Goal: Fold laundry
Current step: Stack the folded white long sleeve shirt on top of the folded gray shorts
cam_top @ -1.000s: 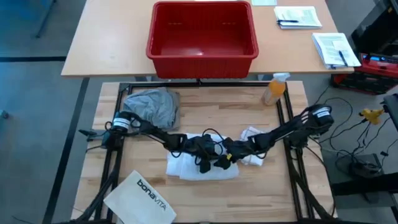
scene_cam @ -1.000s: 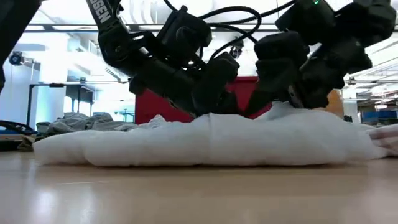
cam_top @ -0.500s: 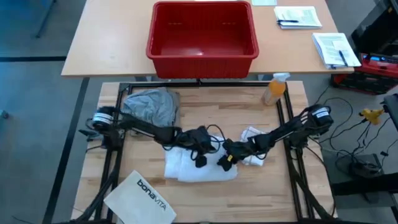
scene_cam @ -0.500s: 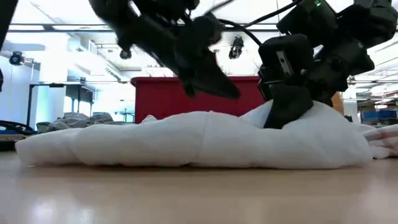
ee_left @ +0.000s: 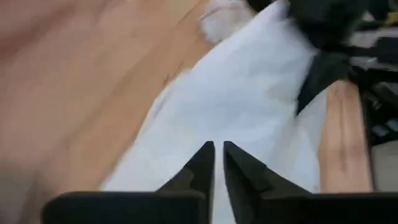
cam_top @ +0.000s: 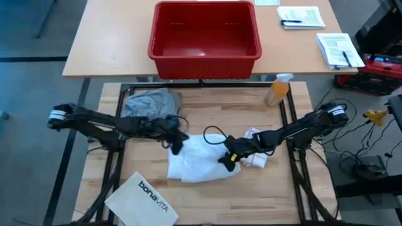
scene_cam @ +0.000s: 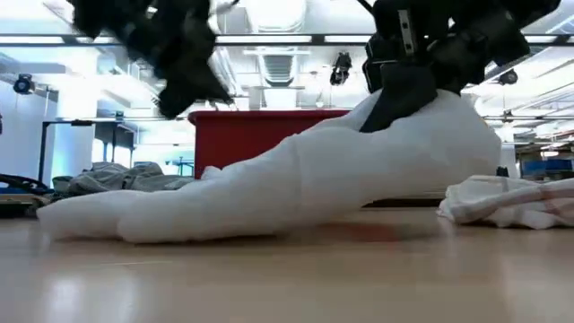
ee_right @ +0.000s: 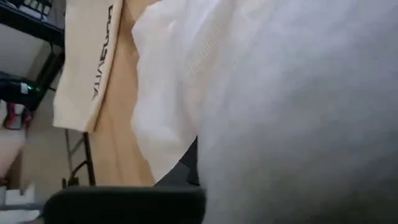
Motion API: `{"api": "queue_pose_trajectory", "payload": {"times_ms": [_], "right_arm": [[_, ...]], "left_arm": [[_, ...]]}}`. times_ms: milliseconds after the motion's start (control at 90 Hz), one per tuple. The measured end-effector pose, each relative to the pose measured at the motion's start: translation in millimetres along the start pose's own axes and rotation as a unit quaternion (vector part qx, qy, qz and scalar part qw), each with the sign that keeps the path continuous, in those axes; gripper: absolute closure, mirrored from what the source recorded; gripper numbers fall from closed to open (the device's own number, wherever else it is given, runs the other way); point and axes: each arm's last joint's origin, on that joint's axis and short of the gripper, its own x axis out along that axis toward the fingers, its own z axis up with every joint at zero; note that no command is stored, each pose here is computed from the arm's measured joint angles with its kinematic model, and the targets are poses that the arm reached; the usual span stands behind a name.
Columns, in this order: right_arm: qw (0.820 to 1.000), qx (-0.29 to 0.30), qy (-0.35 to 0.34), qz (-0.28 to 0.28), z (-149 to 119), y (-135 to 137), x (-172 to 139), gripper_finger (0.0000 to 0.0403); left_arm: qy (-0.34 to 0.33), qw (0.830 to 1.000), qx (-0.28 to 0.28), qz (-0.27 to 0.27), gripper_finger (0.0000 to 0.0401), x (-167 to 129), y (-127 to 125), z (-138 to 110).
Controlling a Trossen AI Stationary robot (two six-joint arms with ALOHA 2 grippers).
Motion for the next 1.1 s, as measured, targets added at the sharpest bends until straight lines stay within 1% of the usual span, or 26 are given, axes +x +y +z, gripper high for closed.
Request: {"api": "queue_pose_trajectory", "payload": {"times_ms": [56,89,144,200,278,344,367,400,433,456,533,567,689,811,900,978,1056,1100], "right_arm": [[1.0,-0.004,0.004,0.0,-0.3,0.0,-1.1,0.0401],[1.0,-0.006,0.008,0.001,-0.6,0.0,-1.2,0.0401],[1.0,-0.005,0.016,0.007,-1.0,0.1,-1.0,0.0401],[1.0,-0.005,0.024,0.012,-1.7,0.5,-1.0,0.0402],[1.0,-0.005,0.027,0.014,-1.9,0.5,-1.0,0.0402],[0.999,-0.005,0.032,0.014,-2.4,0.3,-1.0,0.0402],[0.999,-0.005,0.034,0.015,-2.4,0.3,-1.1,0.0402],[0.999,-0.005,0.035,0.016,-2.5,0.3,-1.0,0.0402],[0.999,-0.005,0.035,0.015,-2.7,0.1,-0.6,0.0402],[0.999,-0.007,0.036,0.015,-2.8,0.0,-0.5,0.0402],[0.999,-0.011,0.04,0.015,-3.2,-0.4,-0.2,0.0402],[0.999,-0.011,0.04,0.016,-3.3,-0.3,-0.2,0.0402],[0.999,-0.013,0.04,0.016,-3.3,-0.2,-0.2,0.0403],[0.999,-0.012,0.04,0.016,-3.3,-0.2,-0.2,0.0403],[0.999,-0.013,0.042,0.018,-3.4,-0.1,-0.2,0.0403],[0.999,-0.016,0.047,0.022,-3.7,0.1,-0.2,0.0403],[0.998,-0.02,0.048,0.022,-3.8,0.1,-0.2,0.0403],[0.998,-0.022,0.05,0.021,-4.0,-0.2,-0.2,0.0403]], "left_arm": [[0.002,0.999,-0.045,-0.018,0.0346,-2.3,12.9,-14.3],[0.004,0.997,-0.071,-0.032,0.0321,-2.8,19.3,-21.8],[0.003,0.992,-0.114,-0.05,0.0273,-2.3,28.3,-32.6],[0.002,0.987,-0.15,-0.054,0.0215,0.1,36.7,-43.6],[0.003,0.983,-0.177,-0.042,0.0129,5.5,47.6,-56.3],[-0.004,0.98,-0.194,-0.033,0.0059,10.9,53.2,-60.0],[-0.003,0.98,-0.198,-0.028,0.0039,13.3,55.1,-60.5],[0.004,0.979,-0.203,-0.023,0.0021,17.7,58.0,-61.9],[0.02,0.978,-0.205,-0.022,0.0012,22.9,60.9,-63.6],[0.032,0.978,-0.204,-0.026,0.0013,26.7,61.7,-63.9],[0.053,0.978,-0.194,-0.057,0.0028,40.0,58.9,-58.4],[0.056,0.979,-0.186,-0.062,0.0034,45.8,57.3,-54.9],[0.079,0.983,-0.163,-0.021,0.0036,66.0,63.4,-54.1],[0.078,0.984,-0.161,-0.02,0.0016,78.1,62.6,-44.0],[0.088,0.982,-0.168,-0.028,0.0004,79.0,58.9,-37.0],[0.104,0.98,-0.165,-0.035,0.0006,73.4,52.2,-28.6],[0.128,0.979,-0.16,-0.015,0.0006,64.3,48.3,-23.6],[0.135,0.978,-0.156,0.011,0.0006,58.1,47.6,-22.0]]}}
